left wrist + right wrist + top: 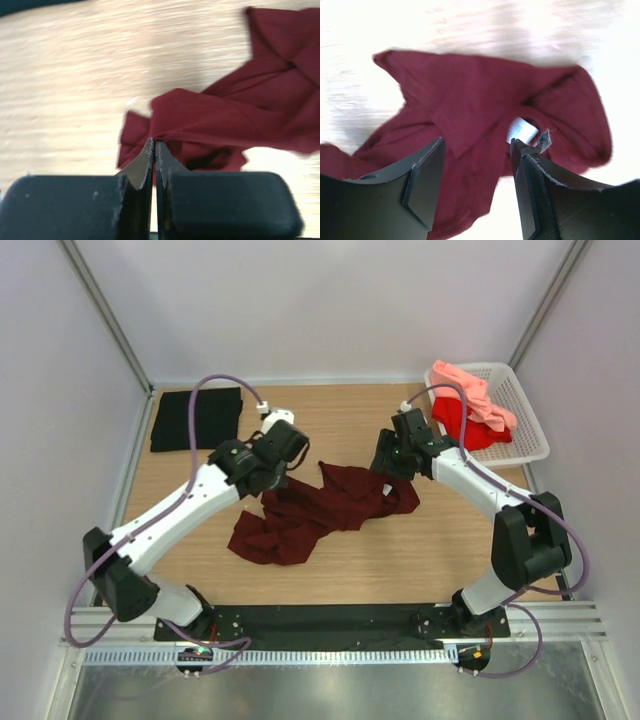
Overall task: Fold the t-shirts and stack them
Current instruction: Flatten the tshirt out
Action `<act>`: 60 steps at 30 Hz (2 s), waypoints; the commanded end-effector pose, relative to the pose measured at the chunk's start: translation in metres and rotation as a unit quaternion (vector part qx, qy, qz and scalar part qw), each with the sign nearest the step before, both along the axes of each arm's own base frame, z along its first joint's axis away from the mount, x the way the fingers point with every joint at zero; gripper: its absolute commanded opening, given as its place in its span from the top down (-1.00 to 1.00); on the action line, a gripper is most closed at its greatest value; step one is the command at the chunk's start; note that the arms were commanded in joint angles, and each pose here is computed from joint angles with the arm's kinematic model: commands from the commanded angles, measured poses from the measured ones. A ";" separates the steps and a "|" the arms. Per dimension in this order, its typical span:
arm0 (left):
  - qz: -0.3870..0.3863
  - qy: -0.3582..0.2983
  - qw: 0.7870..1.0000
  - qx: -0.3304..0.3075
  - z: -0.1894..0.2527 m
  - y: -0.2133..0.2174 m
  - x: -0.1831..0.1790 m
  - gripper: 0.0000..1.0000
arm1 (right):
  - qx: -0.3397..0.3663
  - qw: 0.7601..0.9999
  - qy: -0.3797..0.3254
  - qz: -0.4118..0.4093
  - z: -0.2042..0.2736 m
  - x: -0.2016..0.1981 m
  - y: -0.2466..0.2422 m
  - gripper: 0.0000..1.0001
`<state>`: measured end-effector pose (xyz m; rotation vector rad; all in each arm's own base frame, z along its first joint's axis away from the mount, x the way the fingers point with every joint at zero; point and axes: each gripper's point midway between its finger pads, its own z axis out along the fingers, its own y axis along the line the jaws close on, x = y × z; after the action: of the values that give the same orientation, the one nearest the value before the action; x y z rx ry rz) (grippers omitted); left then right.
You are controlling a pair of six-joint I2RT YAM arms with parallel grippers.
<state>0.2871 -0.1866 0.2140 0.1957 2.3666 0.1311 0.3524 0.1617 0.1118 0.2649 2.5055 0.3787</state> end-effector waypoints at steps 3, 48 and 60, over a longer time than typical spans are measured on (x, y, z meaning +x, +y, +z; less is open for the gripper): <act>0.078 -0.026 0.997 0.002 0.020 0.057 -0.019 0.99 | 0.011 1.000 -0.023 -0.007 0.022 0.032 0.021 -0.20; -0.066 0.036 0.981 -0.177 0.018 -0.052 0.050 -0.32 | 0.004 0.997 -0.060 -0.057 0.048 -0.014 0.012 -0.11; 0.021 0.079 0.979 -0.189 -0.043 0.032 -0.028 -0.37 | 0.062 0.995 -0.075 -0.009 0.016 0.053 0.085 -0.05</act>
<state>0.2665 -0.1573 0.1851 0.0277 2.4736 -0.3051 0.3641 0.2194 0.0844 0.2716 2.5063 0.3837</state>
